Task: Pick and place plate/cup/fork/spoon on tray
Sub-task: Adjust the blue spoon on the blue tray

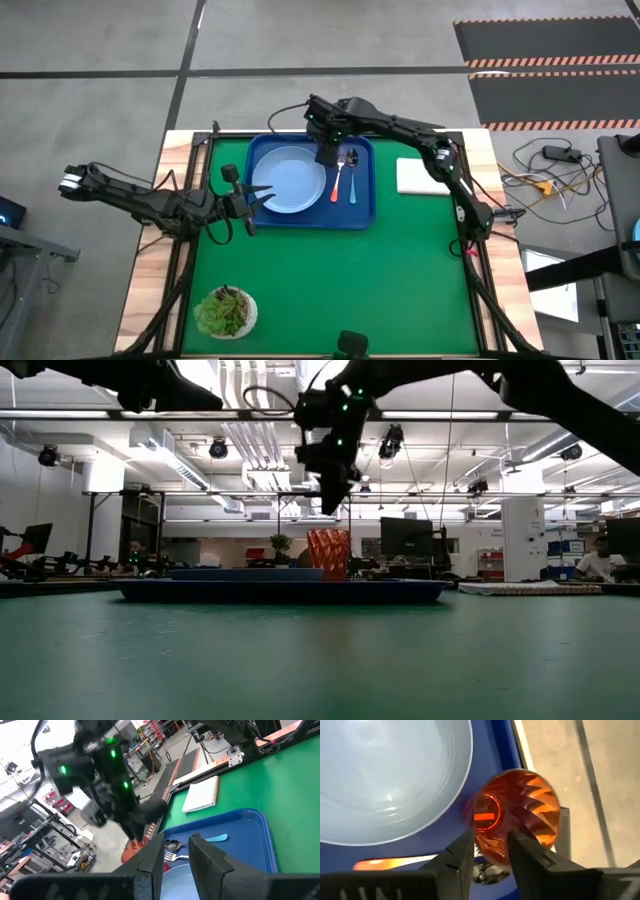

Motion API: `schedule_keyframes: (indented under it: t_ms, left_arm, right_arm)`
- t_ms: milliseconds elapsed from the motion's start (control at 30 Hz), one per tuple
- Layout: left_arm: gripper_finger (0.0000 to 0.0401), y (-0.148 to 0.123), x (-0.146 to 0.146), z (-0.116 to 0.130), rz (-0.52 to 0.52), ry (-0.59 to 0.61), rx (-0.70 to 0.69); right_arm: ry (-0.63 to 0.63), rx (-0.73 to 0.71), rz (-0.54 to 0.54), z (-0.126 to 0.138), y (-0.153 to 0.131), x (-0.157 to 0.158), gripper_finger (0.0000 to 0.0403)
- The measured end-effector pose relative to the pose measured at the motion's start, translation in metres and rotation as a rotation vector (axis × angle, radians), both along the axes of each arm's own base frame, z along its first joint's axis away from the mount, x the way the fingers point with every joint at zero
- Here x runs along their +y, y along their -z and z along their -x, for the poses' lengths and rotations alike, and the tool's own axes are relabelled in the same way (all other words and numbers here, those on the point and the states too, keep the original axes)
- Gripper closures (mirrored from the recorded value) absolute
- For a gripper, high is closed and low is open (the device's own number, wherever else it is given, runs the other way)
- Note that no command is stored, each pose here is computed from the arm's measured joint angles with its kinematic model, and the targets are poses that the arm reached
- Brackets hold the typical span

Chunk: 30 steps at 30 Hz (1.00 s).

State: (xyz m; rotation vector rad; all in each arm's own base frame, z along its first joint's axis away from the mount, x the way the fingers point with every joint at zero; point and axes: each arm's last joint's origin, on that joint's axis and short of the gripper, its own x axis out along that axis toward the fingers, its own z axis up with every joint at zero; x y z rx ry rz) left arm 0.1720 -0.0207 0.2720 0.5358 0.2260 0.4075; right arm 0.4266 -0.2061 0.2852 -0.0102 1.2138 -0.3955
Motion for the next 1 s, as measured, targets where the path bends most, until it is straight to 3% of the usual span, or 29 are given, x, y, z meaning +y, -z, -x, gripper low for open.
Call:
schedule_keyframes:
  t_ms: [167,333,533,700,833,1000]
  left_arm:
    - [0.0331,0.000,0.000,0.000,0.002,-0.001,0.002]
    - [0.0331,0.001,0.000,0.000,0.054,0.000,-0.018]
    - [0.0331,0.005,-0.003,0.001,0.187,0.001,-0.041]
    - [0.0331,0.014,-0.004,0.002,0.340,-0.022,-0.062]
    - [0.0331,0.022,-0.004,0.003,0.468,-0.041,-0.090]
    - [0.0331,0.027,-0.006,0.003,0.624,0.010,-0.078]
  right_arm:
    - [0.001,-0.071,-0.102,0.006,-0.025,0.025,0.0299]
    - [-0.128,-0.103,-0.124,-0.002,-0.033,0.079,0.0306]
    - [-0.356,-0.174,-0.109,-0.007,-0.011,0.171,0.0318]
    - [-0.522,-0.287,-0.095,0.014,0.019,0.237,0.0329]
    - [-0.593,-0.425,-0.076,0.034,0.039,0.261,0.0337]
    - [-0.607,-0.593,-0.053,0.053,0.058,0.263,0.0345]
